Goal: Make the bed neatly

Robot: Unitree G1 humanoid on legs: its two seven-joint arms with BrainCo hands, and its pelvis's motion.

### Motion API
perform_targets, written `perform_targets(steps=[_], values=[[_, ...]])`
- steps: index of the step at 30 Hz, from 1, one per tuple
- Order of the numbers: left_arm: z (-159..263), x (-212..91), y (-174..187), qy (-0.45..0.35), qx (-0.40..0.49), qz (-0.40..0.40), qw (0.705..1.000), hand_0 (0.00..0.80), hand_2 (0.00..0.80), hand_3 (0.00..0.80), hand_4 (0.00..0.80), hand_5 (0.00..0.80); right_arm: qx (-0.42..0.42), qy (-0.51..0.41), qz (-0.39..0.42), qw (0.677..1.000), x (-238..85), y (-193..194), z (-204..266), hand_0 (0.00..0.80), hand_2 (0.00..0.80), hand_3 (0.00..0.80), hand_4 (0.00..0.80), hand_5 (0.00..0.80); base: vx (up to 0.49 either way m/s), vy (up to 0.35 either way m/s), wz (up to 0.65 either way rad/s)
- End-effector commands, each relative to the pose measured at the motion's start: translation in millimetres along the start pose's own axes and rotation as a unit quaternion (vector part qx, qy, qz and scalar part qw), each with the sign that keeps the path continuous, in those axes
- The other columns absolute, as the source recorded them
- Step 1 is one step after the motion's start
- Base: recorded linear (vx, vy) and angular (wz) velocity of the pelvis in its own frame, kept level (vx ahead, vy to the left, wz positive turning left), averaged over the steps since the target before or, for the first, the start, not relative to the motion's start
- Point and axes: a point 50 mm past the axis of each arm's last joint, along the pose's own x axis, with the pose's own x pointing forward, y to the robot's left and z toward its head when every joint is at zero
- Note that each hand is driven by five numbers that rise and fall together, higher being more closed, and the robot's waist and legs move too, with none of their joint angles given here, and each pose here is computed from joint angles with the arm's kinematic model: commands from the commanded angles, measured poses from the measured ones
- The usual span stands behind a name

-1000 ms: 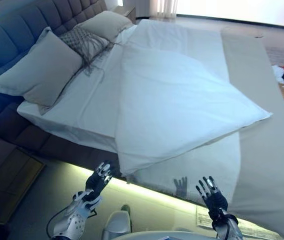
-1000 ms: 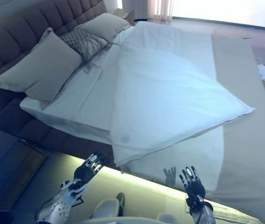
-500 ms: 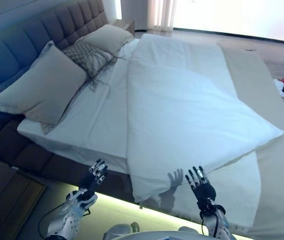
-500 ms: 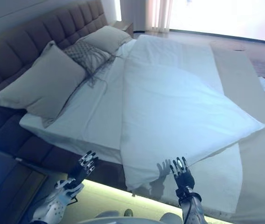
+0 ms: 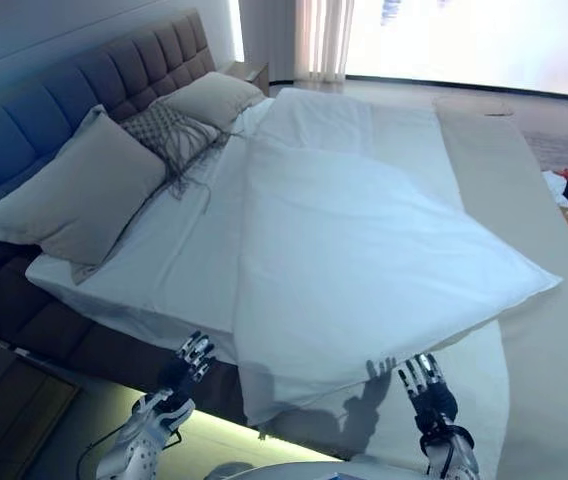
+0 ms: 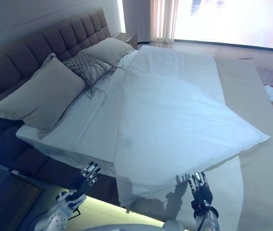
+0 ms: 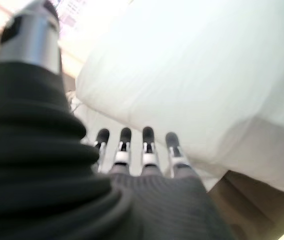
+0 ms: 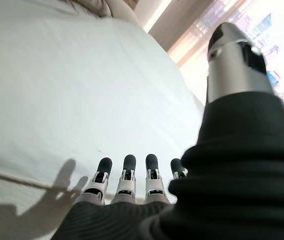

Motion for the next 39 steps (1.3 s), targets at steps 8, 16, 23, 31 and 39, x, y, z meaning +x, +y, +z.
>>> perform_targets(steps=[8,16,23,31,39], values=[[42,11,-1,-0.072,0.012,-0.011,0.997,0.0,0.0,0.0,0.0,0.0,0.036,-0.022,-0.047,0.998,21,0,21,0.0,0.0,0.0,0.0,0.0,0.08,-0.253,0.09],[22,13,-6,-0.051,-0.028,-0.02,0.998,0.0,0.0,0.0,0.0,0.0,0.121,0.007,-0.084,0.989,35,-11,22,0.0,0.0,0.0,0.0,0.0,0.063,-0.108,-0.11],[22,27,-24,-0.022,0.014,-0.059,0.998,0.0,0.0,0.0,0.0,0.0,0.286,-0.065,-0.124,0.948,34,-38,45,0.0,0.0,0.0,0.0,0.0,0.282,0.272,0.42],[34,15,2,-0.011,0.055,-0.029,0.998,0.0,0.0,0.0,0.0,0.0,0.259,-0.078,-0.172,0.947,25,-58,49,0.0,0.0,0.0,0.0,0.0,0.247,0.143,-0.06],[107,48,-40,-0.139,0.052,-0.081,0.986,0.0,0.0,0.0,0.0,0.0,0.302,-0.128,-0.096,0.94,62,-25,117,0.0,0.0,0.0,0.0,0.0,-0.269,-0.322,-0.11]])
